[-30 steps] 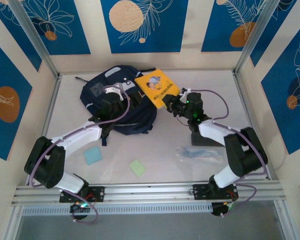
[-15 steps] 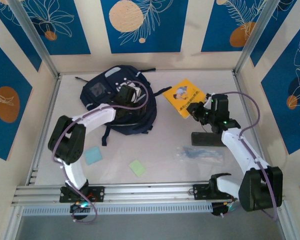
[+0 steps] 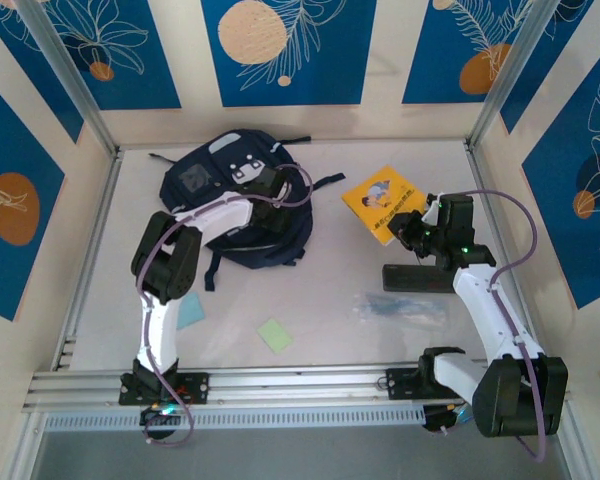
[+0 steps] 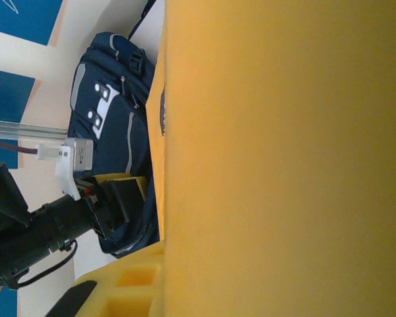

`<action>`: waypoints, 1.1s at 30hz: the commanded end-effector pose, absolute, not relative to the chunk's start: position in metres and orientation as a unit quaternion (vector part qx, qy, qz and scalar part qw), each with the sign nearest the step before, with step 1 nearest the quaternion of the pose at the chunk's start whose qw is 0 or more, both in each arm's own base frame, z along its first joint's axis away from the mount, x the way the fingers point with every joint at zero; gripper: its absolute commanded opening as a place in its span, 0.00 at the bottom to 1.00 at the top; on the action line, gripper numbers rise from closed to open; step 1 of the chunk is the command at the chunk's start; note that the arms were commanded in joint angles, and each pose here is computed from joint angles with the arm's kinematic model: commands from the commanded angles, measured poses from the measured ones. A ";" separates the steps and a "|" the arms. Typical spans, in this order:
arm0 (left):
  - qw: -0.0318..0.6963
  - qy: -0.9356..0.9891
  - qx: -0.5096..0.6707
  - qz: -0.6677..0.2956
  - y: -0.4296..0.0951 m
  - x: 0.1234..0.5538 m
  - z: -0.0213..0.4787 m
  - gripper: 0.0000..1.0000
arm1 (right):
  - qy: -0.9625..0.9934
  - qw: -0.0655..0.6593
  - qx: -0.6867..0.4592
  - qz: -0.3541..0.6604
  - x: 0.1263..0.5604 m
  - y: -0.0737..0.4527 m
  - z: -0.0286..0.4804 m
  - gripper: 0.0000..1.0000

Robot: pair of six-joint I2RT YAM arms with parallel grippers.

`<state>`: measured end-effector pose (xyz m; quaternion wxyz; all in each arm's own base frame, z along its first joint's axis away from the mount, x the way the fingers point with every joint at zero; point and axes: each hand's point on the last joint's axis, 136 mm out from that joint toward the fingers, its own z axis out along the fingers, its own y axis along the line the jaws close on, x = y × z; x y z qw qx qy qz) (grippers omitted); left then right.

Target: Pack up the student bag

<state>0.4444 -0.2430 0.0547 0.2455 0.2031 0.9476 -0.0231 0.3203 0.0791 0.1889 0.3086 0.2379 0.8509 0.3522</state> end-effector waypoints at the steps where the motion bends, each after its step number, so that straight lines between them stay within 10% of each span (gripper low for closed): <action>1: 0.159 0.964 0.213 0.027 -0.214 0.419 0.013 0.00 | 0.836 0.347 0.205 0.373 0.326 0.082 0.215 0.00; 20: 0.330 0.865 0.141 -0.351 -0.293 0.447 0.272 0.00 | 0.831 0.304 0.149 0.441 0.325 0.134 0.210 0.00; 33: 0.347 0.819 0.133 -0.438 -0.309 0.448 0.330 0.00 | 0.820 0.272 0.018 0.503 0.362 0.249 0.212 0.00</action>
